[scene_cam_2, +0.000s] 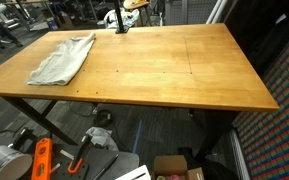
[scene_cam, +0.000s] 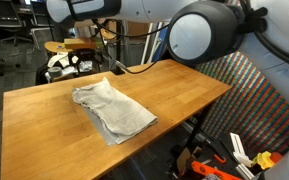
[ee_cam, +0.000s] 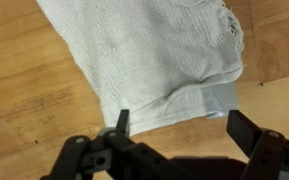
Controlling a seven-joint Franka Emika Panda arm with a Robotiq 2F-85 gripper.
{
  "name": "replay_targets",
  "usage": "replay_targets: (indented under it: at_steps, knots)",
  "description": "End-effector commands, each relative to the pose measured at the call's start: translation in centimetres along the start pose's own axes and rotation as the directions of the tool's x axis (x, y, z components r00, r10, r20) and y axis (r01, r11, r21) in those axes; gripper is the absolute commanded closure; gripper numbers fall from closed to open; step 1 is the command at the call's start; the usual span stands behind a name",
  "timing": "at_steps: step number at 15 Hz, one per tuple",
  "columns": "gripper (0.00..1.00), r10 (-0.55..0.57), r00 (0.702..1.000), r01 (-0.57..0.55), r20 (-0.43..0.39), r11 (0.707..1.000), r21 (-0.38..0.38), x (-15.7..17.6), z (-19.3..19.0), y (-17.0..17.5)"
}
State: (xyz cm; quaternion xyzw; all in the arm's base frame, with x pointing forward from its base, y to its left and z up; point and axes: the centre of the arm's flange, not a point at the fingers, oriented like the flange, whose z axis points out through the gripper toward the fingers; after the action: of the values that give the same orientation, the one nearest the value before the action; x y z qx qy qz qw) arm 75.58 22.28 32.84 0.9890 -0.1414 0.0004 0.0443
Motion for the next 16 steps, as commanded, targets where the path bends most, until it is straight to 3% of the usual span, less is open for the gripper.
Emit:
replay_targets:
  at_steps: [1,8,16]
  knots:
    - [0.0,-0.005,1.0,0.005,0.02,0.999,-0.036,1.3,1.4,0.7]
    - [0.0,0.132,0.991,-0.132,-0.008,0.983,-0.125,3.4,5.8,0.1]
    - [0.0,0.277,0.96,-0.279,-0.035,0.948,-0.153,5.2,7.9,0.7]
